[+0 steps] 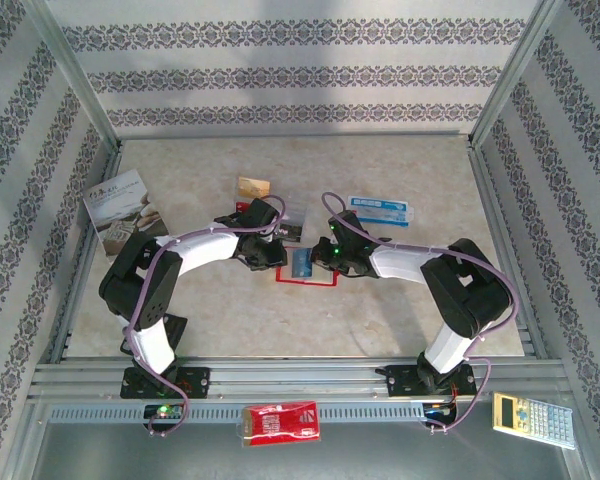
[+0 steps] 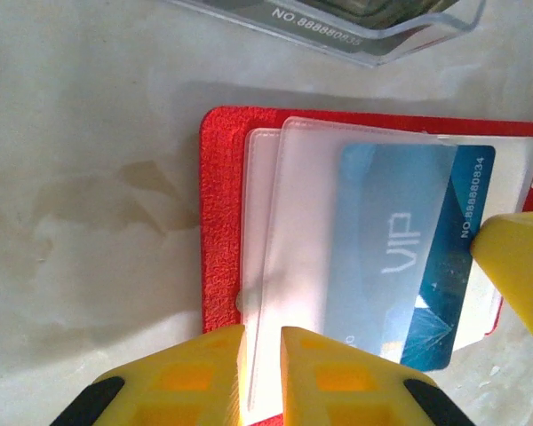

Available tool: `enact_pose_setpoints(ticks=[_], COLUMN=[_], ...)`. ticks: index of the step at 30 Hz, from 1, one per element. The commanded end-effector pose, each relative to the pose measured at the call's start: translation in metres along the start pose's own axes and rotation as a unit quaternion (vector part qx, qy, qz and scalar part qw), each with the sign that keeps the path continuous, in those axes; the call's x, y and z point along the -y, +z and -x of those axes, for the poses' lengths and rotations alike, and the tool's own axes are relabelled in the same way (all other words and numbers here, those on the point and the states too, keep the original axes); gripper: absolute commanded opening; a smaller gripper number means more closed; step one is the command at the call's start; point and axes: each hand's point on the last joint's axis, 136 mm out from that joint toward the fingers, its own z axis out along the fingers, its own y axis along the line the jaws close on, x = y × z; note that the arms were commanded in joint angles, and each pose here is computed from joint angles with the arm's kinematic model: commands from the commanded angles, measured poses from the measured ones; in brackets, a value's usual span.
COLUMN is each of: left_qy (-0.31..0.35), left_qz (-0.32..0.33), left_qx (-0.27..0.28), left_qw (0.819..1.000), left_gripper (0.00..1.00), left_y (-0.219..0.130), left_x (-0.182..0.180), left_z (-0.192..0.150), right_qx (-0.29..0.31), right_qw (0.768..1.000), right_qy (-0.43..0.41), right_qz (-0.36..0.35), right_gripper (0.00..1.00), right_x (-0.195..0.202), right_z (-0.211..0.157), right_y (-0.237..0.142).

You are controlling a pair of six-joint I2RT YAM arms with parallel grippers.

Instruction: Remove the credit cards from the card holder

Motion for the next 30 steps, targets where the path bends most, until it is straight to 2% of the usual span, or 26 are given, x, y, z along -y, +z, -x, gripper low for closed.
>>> enact_pose_setpoints(ticks=[1, 4, 14, 24, 30], left_qy=[0.000, 0.001, -0.003, -0.009, -0.015], left_qz=[-0.021, -0.041, -0.039, -0.009, 0.001], left_qx=[-0.011, -0.019, -0.030, -0.048, -0.053], left_qw=[1.000, 0.999, 0.999, 0.999, 0.998], left_gripper=[0.18, 0.18, 0.16, 0.11, 0.11], left_y=[-0.006, -0.002, 0.014, 0.027, 0.030], left_x=[0.010, 0.017, 0.015, -0.003, -0.011], left_z=[0.000, 0.000, 0.002, -0.008, -0.014], right_qx=[0.005, -0.002, -0.011, -0.018, -0.032], right_qw=[1.000, 1.000, 1.000, 0.999, 0.998], right_qy=[-0.010, -0.010, -0.005, 0.023, 0.039], right_qz=[-0.011, -0.008, -0.003, 0.027, 0.041], right_gripper=[0.01, 0.01, 0.04, 0.22, 0.24], right_x=[0.007, 0.006, 0.007, 0.005, 0.005], right_z=[0.003, 0.002, -0.001, -0.008, -0.019], right_y=[-0.001, 0.002, 0.004, -0.001, -0.004])
